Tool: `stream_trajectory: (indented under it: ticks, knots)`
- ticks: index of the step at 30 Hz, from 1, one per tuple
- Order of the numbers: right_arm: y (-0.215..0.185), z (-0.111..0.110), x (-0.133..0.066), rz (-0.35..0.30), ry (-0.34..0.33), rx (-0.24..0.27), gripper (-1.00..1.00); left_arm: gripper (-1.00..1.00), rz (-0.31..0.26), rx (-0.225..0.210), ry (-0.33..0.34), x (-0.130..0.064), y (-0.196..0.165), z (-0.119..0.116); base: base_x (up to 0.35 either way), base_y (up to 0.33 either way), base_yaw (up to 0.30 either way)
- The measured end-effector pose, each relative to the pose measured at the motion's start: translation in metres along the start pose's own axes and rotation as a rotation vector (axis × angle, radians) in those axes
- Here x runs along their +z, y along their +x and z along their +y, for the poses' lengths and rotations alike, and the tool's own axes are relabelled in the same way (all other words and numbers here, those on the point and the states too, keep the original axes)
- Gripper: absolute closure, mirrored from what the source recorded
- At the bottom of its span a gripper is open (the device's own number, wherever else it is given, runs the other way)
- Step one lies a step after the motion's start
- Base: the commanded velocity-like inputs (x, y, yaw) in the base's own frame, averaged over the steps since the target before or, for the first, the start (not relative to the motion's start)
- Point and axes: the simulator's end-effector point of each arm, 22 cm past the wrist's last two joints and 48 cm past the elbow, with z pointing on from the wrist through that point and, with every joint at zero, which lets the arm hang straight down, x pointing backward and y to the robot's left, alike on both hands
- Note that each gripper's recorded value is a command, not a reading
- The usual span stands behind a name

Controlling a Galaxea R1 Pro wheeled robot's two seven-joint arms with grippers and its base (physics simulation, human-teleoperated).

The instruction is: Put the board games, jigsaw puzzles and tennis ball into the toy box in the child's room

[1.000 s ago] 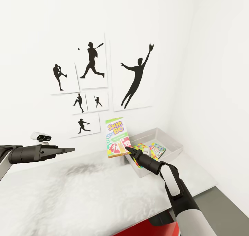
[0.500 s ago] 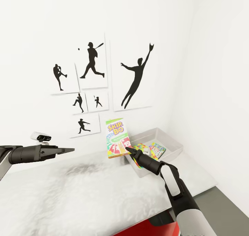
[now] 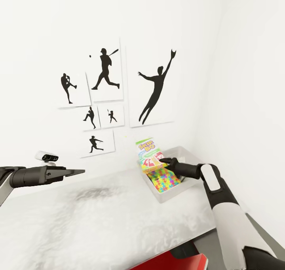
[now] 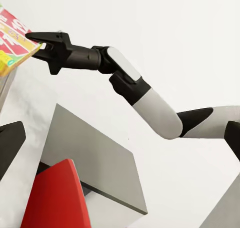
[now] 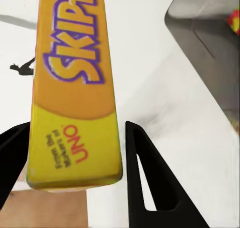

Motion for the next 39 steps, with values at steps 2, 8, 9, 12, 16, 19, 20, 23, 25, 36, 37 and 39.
stream_trajectory:
  ticks: [2, 8, 9, 12, 16, 19, 20, 23, 25, 36, 37, 39]
  knots:
    - [-0.002, -0.006, -0.002, -0.001, 0.014, 0.003, 1.00, -1.00, 0.000, 0.000, 0.000, 0.000, 0.000, 0.000, 0.000, 0.000, 0.000]
    - [-0.007, -0.012, -0.007, -0.009, 0.025, 0.007, 1.00, -1.00, 0.000, 0.000, -0.001, 0.000, 0.000, 0.000, 0.000, 0.000, 0.000]
    - [-0.010, -0.013, -0.009, -0.013, 0.029, 0.006, 1.00, -1.00, 0.000, 0.000, -0.001, 0.000, 0.000, 0.000, 0.000, 0.000, 0.000]
    - [-0.022, -0.015, -0.015, -0.035, 0.041, -0.006, 1.00, -1.00, 0.000, 0.000, -0.003, 0.000, 0.000, 0.001, 0.000, 0.000, 0.000]
    - [-0.045, -0.008, -0.016, -0.044, 0.074, -0.016, 1.00, -1.00, 0.000, 0.000, -0.002, 0.000, 0.000, 0.001, 0.000, 0.000, 0.000]
    - [-0.051, -0.024, -0.011, -0.007, 0.174, 0.009, 1.00, -1.00, 0.000, 0.000, -0.003, 0.000, 0.000, 0.001, 0.000, 0.000, 0.000]
    - [-0.052, -0.029, -0.009, 0.006, 0.203, 0.018, 1.00, -1.00, 0.000, 0.000, -0.003, 0.000, 0.000, 0.001, 0.000, 0.000, 0.000]
    - [-0.053, -0.037, -0.009, 0.023, 0.253, 0.030, 1.00, -1.00, 0.000, 0.000, -0.003, 0.000, 0.000, 0.001, 0.000, 0.000, 0.000]
    - [-0.055, -0.039, -0.009, 0.023, 0.265, 0.034, 1.00, -1.00, 0.000, 0.000, -0.003, 0.000, 0.000, 0.001, 0.000, 0.000, 0.000]
    - [-0.056, -0.070, -0.024, 0.020, 0.334, 0.048, 1.00, -1.00, 0.000, 0.000, -0.002, 0.000, 0.000, 0.000, 0.000, 0.000, 0.000]
    - [-0.056, -0.070, -0.024, 0.020, 0.335, 0.048, 1.00, -1.00, 0.000, 0.000, -0.002, 0.000, 0.000, 0.000, 0.000, 0.000, 0.000]
    - [-0.056, -0.071, -0.024, 0.021, 0.338, 0.047, 1.00, -1.00, 0.000, 0.000, -0.001, 0.000, 0.000, 0.000, 0.000, 0.000, 0.000]
